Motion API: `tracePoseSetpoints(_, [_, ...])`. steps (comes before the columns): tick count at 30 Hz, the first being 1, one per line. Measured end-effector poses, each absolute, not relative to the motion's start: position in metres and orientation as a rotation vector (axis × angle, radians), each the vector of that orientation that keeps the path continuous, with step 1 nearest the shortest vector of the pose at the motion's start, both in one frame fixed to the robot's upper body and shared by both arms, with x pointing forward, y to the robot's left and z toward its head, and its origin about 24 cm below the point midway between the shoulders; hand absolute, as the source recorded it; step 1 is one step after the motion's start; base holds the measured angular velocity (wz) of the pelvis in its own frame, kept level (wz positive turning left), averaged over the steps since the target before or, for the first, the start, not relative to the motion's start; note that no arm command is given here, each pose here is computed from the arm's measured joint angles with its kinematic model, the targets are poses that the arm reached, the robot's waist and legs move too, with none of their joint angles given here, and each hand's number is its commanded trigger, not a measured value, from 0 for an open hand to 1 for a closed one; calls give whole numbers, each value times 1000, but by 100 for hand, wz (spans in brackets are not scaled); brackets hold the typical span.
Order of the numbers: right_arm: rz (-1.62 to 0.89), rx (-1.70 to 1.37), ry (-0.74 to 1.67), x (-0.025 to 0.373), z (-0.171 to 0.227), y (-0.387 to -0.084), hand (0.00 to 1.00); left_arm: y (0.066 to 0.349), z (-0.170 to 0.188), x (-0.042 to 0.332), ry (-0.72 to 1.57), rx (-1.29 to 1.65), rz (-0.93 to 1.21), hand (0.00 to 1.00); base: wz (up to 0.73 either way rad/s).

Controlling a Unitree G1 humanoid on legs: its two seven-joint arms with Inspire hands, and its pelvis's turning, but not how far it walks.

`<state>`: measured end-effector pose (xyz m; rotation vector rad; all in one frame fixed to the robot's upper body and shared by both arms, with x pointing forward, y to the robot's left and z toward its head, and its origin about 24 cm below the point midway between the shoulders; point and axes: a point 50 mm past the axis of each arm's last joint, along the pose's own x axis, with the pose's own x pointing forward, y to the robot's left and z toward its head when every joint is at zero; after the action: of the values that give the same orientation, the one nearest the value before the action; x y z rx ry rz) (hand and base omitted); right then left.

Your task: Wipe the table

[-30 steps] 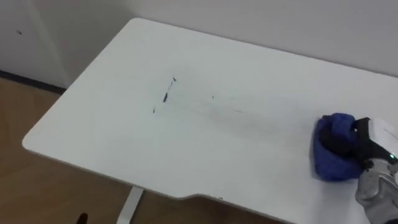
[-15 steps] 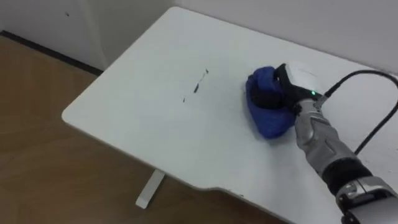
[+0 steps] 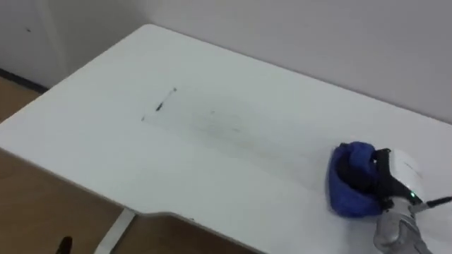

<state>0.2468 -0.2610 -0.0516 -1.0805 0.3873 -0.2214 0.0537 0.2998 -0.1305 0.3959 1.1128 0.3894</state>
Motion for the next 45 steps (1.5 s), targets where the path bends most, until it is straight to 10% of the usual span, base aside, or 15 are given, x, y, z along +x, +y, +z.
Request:
tracePoseSetpoints(9, [-79, -1244, 178, 325, 16, -219, 100, 272, -148, 7, 1300, 325, 289, 0, -24])
tracePoseSetpoints(23, [-178, -1201, 240, 255, -30, -258, 100, 281, -136, 55, 1114, 312, 361, 0, 10])
tracePoseSetpoints(36, [16, -1335, -39, 353, 51, -165, 100, 266, -148, 54, 1200, 301, 276, 0, -11])
tracePoseSetpoints(45, [20, -1246, 82, 325, 8, -187, 100, 269, -147, 40, 1238, 289, 266, 0, 26])
